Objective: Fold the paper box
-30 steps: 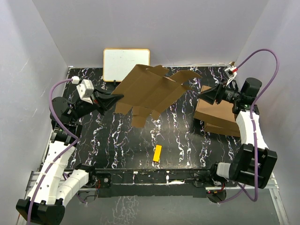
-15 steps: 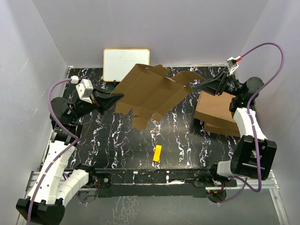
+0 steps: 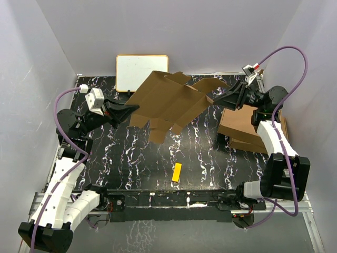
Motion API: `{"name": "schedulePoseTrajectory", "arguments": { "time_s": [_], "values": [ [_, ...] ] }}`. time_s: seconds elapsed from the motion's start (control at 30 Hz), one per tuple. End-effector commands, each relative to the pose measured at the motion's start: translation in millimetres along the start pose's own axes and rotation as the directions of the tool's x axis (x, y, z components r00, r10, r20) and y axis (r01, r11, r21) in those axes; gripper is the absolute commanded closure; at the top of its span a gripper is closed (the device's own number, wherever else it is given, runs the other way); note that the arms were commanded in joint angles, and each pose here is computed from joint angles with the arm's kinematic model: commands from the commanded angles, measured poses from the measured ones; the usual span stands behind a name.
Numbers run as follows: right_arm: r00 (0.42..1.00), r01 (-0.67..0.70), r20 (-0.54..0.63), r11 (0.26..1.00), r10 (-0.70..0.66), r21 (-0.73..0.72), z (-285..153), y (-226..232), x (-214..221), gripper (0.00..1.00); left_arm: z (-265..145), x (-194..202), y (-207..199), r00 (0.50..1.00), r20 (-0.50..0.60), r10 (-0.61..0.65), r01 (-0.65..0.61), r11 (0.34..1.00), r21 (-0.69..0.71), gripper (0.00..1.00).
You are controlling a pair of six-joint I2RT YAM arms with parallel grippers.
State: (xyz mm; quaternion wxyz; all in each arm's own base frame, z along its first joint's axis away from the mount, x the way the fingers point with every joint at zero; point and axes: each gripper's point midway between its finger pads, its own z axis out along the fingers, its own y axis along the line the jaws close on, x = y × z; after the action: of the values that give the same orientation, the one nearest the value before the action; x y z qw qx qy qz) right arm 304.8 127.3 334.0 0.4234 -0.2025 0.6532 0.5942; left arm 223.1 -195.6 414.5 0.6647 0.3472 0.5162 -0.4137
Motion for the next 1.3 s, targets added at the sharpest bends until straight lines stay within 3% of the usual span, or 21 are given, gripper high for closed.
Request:
{"name": "schedulePoseTrajectory", "arguments": {
  "time_s": [0.0,0.43,0.8,1.27],
  "values": [
    [0.996,0.092,-0.011,0.996,-0.092,-0.021,6.0,7.2,-7.1,0.41,0.8,-9.8,-4.7,0.999,0.035,0.032,-0.033,0.999,0.028,1.0],
    [0.992,0.117,-0.033,0.991,-0.119,-0.062,14.2,13.6,-5.5,0.43,2.2,-11.6,-9.5,0.999,0.051,0.016,-0.019,0.998,0.062,1.0],
    [0.985,0.169,-0.019,0.981,-0.171,-0.094,13.7,27.9,-6.5,0.51,3.4,-10.0,-8.4,0.998,0.06,0.004,-0.008,0.998,0.066,1.0],
    [0.987,0.154,-0.026,0.984,-0.157,-0.088,14.0,24.2,-2.1,0.47,4.8,-9.6,-1.5,0.997,0.078,-0.003,0.0,0.999,0.037,1.0]
  ]
}}
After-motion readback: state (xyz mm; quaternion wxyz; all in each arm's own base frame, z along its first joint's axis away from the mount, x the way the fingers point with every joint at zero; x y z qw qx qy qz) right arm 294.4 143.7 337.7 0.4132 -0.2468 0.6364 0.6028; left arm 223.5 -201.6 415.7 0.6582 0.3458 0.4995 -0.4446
